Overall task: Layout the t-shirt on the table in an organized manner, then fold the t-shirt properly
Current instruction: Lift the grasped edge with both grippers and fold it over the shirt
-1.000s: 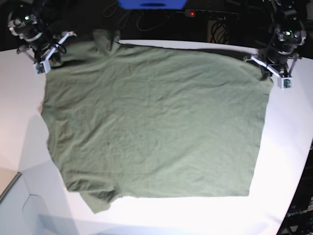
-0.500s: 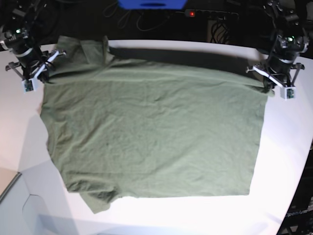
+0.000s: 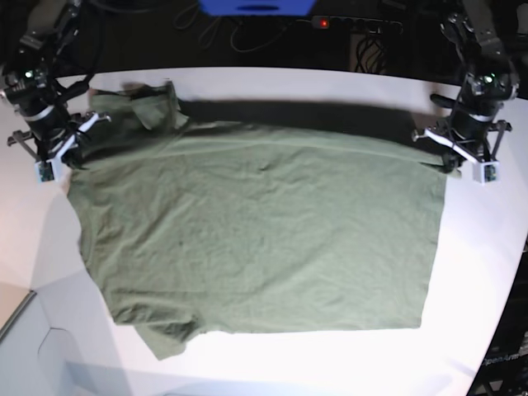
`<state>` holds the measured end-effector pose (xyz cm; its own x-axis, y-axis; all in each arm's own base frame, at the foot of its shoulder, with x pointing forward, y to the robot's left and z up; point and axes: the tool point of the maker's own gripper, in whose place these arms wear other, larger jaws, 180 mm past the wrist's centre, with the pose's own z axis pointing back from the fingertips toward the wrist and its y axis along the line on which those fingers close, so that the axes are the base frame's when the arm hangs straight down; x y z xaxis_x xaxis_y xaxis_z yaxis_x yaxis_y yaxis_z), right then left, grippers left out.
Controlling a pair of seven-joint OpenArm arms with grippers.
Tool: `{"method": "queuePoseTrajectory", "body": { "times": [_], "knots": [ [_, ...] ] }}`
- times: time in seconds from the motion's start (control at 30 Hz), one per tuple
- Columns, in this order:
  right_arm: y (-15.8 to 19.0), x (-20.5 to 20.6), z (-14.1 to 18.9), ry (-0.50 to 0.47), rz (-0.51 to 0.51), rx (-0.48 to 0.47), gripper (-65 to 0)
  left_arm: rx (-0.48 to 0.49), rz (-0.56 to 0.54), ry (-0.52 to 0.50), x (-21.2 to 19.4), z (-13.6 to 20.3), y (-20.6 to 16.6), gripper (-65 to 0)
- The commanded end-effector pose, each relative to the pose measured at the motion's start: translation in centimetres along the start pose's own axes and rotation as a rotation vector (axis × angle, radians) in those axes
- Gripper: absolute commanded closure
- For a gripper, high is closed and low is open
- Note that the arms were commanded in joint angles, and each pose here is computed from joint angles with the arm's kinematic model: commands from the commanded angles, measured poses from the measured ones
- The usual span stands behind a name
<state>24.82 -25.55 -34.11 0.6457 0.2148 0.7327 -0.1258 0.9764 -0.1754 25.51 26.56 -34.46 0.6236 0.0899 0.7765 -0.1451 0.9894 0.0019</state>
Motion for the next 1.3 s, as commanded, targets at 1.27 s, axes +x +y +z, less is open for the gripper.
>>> {"method": "queuePoseTrajectory", "body": {
  "times": [1.27],
  "knots": [
    [-2.6,5.3,-6.8,-0.061,-0.033,0.065,0.0,0.036,0.134,-0.062,3.7,-4.7,2.5,0.0]
  ]
}}
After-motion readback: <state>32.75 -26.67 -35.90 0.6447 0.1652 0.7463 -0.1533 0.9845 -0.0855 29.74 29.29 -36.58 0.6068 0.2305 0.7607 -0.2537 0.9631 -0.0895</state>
